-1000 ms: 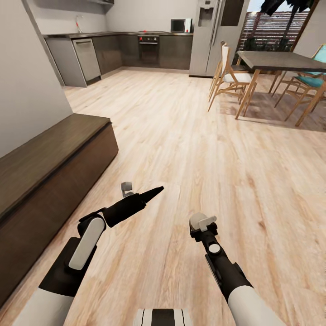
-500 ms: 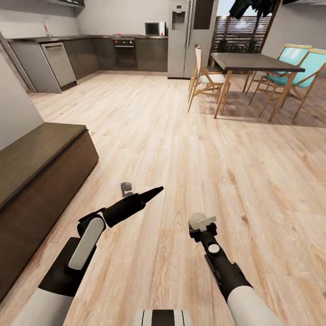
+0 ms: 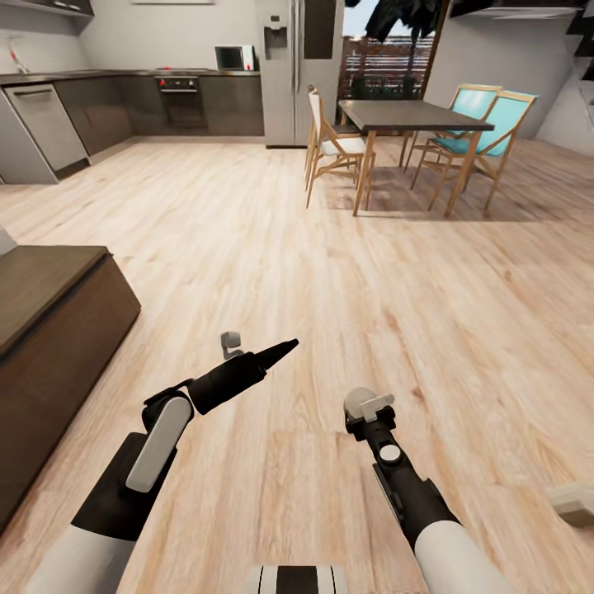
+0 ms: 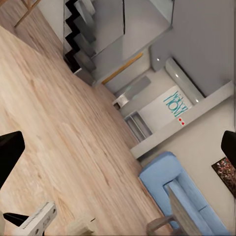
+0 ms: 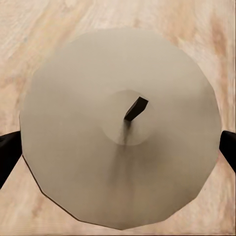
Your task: Place each of the two pumpkins and all three candles from the living room inside a cabinet in the living room (use any cabinet), then make sure every cabinet is closed, and position the cauldron so it is next to a table in the living room.
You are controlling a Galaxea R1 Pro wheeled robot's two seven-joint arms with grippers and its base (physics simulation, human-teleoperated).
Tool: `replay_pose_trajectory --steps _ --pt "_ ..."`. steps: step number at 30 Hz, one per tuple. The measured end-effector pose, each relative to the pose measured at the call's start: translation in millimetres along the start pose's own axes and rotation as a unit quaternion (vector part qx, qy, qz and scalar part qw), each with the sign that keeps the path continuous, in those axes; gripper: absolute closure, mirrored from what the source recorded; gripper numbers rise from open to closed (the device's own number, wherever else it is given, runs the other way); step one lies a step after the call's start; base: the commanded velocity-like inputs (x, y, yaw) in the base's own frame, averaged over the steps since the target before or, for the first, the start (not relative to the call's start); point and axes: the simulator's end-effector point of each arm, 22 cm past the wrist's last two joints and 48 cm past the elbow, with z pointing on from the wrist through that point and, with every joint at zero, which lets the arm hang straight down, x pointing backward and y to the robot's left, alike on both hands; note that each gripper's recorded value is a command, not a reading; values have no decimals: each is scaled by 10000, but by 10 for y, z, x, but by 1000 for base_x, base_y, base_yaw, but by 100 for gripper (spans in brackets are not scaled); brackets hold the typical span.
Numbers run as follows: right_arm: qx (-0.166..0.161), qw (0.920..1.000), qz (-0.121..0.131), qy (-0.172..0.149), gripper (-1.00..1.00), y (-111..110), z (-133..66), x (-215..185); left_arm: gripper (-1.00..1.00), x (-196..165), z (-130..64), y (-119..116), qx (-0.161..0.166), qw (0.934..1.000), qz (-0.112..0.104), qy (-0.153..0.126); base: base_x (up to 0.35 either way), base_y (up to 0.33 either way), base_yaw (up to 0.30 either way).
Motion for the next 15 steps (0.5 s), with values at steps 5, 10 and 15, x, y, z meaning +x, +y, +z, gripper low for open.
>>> replay_pose_trajectory --steps 5,10,15 --pt "5 10000 2 -9 100 -15 -6 -10 -100 -6 4 -16 5 10000 10 -4 1 0 -273" --pt "16 10000 -13 -26 100 -30 -12 -29 -100 -13 9 -36 15 10000 21 -9 0 0 -273" --pt "22 10000 -14 -43 100 -38 -19 -50 -100 -22 11 -55 25 10000 36 -13 0 0 -273"
